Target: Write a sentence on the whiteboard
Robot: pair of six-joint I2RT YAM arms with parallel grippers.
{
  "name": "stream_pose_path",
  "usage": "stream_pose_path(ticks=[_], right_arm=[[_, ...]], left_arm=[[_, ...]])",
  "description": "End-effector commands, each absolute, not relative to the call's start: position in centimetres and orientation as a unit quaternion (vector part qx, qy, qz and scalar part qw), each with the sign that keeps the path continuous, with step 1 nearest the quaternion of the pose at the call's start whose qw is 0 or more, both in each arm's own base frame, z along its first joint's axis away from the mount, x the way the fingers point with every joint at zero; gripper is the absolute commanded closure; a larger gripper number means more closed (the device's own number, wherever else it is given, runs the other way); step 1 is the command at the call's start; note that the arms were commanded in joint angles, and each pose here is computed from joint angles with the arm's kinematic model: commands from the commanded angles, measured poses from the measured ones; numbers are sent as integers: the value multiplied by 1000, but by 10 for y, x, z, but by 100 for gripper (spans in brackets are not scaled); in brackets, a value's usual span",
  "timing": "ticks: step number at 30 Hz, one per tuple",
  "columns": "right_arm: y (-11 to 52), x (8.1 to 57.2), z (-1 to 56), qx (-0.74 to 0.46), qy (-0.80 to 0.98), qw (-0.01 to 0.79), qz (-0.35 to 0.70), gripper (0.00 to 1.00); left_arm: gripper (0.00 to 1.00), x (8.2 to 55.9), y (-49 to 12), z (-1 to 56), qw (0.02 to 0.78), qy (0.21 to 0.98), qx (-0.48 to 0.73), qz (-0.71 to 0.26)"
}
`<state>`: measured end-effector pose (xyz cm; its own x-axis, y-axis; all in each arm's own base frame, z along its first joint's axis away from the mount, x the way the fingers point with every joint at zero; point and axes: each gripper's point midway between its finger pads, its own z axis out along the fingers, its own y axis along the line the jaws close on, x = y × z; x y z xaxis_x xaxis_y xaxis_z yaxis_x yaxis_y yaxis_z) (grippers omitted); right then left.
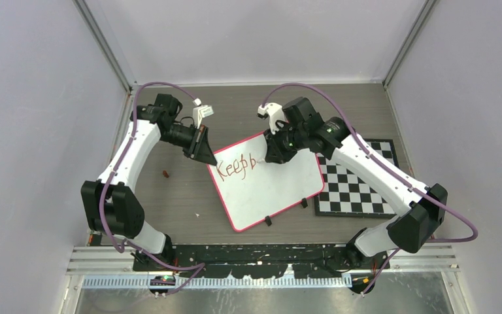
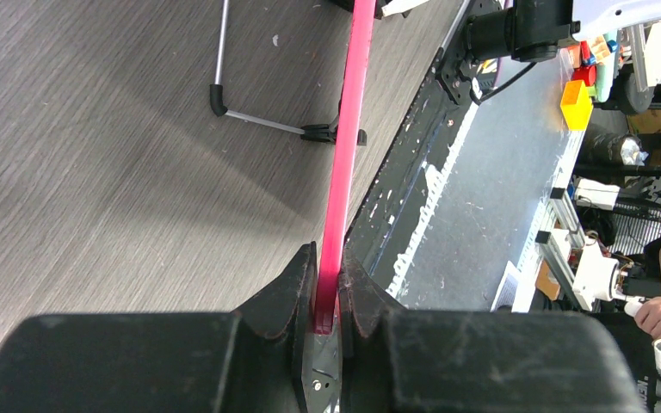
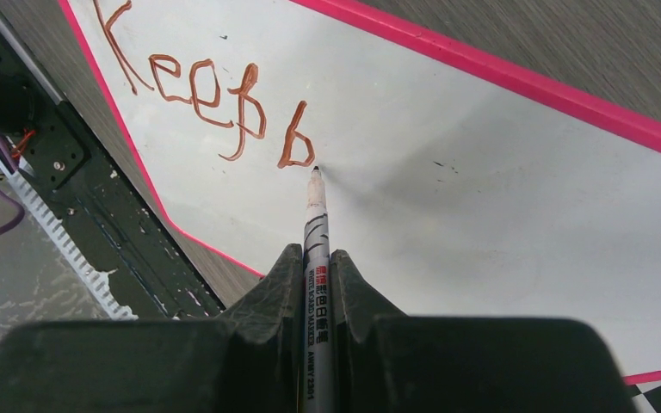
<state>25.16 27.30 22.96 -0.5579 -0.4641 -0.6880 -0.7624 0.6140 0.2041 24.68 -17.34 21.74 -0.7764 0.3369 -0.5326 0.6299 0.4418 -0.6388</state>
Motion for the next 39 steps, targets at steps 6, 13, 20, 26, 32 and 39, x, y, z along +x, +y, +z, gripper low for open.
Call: stream_pose_path(ticks=[6,13,20,26,32,39], right_arm=[[269,269,240,-360,843,331,224,100],[263,277,253,-354,840,347,219,100],[274,277,253,-355,839,336,240,100],[280,271,245,-360,840,320,251,100],[275,263,232,-361,846,306,246,100],[263,259,231,-363,848,312,229,100]], left_arm=[[100,246,-172,224,182,833,292,-433],[100,247,-172,224,182,833,292,-434],[100,247,-172,225,184,832,293,-433],[100,246,-172,225,184,832,295,-432],[100,247,-172,224,183,833,293,-431],[100,247,-172,224,182,833,294,-432]])
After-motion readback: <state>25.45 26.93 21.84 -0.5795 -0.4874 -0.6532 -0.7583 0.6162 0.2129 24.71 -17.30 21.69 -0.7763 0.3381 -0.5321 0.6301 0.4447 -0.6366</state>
